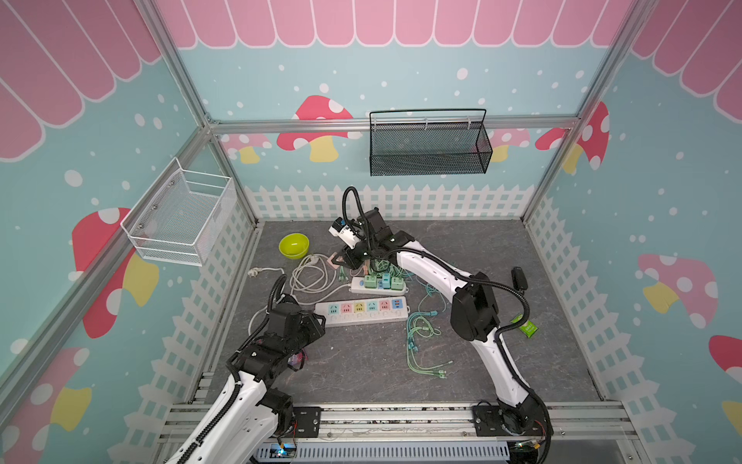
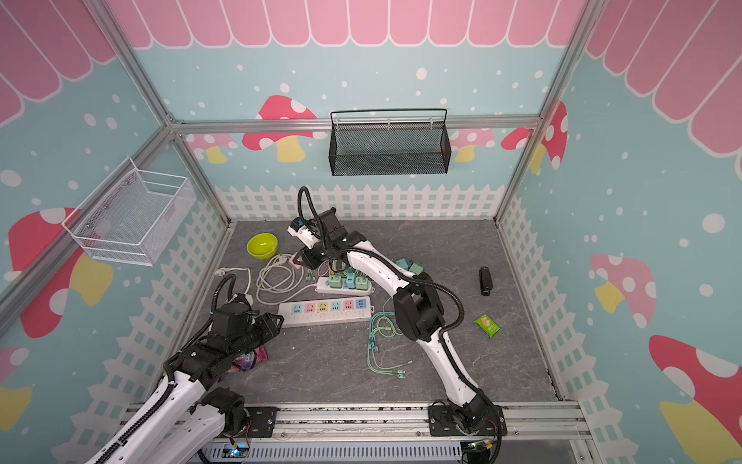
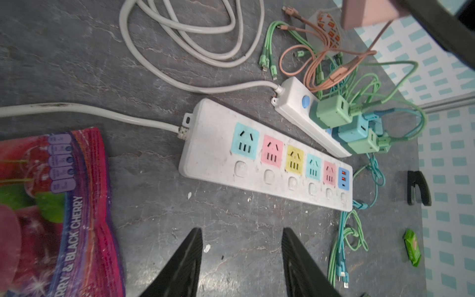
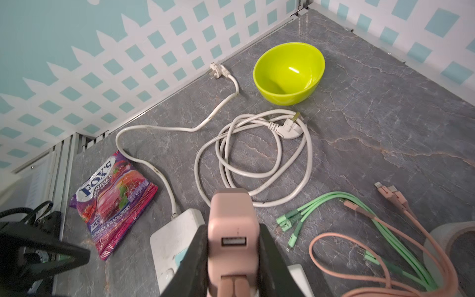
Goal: Insert plugs into power strip
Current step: Insert the plug into the socket.
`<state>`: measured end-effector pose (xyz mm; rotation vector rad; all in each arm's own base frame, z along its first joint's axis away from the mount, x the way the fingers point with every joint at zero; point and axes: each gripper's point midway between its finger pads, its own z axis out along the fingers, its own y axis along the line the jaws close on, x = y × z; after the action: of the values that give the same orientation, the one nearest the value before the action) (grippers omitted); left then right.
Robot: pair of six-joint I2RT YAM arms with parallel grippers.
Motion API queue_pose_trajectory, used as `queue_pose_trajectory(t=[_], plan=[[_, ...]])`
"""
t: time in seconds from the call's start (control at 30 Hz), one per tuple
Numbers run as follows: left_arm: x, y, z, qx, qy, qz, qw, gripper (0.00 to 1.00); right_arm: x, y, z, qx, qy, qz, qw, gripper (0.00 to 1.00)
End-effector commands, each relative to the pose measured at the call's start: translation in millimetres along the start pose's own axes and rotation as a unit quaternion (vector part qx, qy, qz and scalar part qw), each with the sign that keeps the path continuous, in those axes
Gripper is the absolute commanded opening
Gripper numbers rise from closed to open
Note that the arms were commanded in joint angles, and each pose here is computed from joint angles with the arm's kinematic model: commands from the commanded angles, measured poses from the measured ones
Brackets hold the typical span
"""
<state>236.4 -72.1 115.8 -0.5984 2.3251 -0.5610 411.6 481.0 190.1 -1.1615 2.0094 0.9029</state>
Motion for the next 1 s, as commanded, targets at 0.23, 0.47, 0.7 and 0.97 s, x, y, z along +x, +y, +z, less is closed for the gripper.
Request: queue_pose_trajectory(t=[0.23,0.47,0.7,0.97], plan=[[-8.7,7.9,26.2,-0.002,0.006,-0.029,1.000,0.41,19.0,38.5,-25.6,-0.022,0.069,-0.064,0.995,0.03],[-6.4,14.3,40.7,-0.006,0.022,-0.034,0.999,0.35,45.3,63.7,-11.4,-0.043,0.113,-0.098,0.988,0.03],[-6.5,26.0,49.5,-0.017,0.032,-0.045,0.998,0.34,61.8,83.8,-0.3,-0.063,0.139,-0.129,0.980,0.03],[-10.8,34.5,59.1,-0.032,0.035,-0.042,0.998,0.34,84.9,84.7,16.4,-0.052,0.180,-0.150,0.971,0.02]])
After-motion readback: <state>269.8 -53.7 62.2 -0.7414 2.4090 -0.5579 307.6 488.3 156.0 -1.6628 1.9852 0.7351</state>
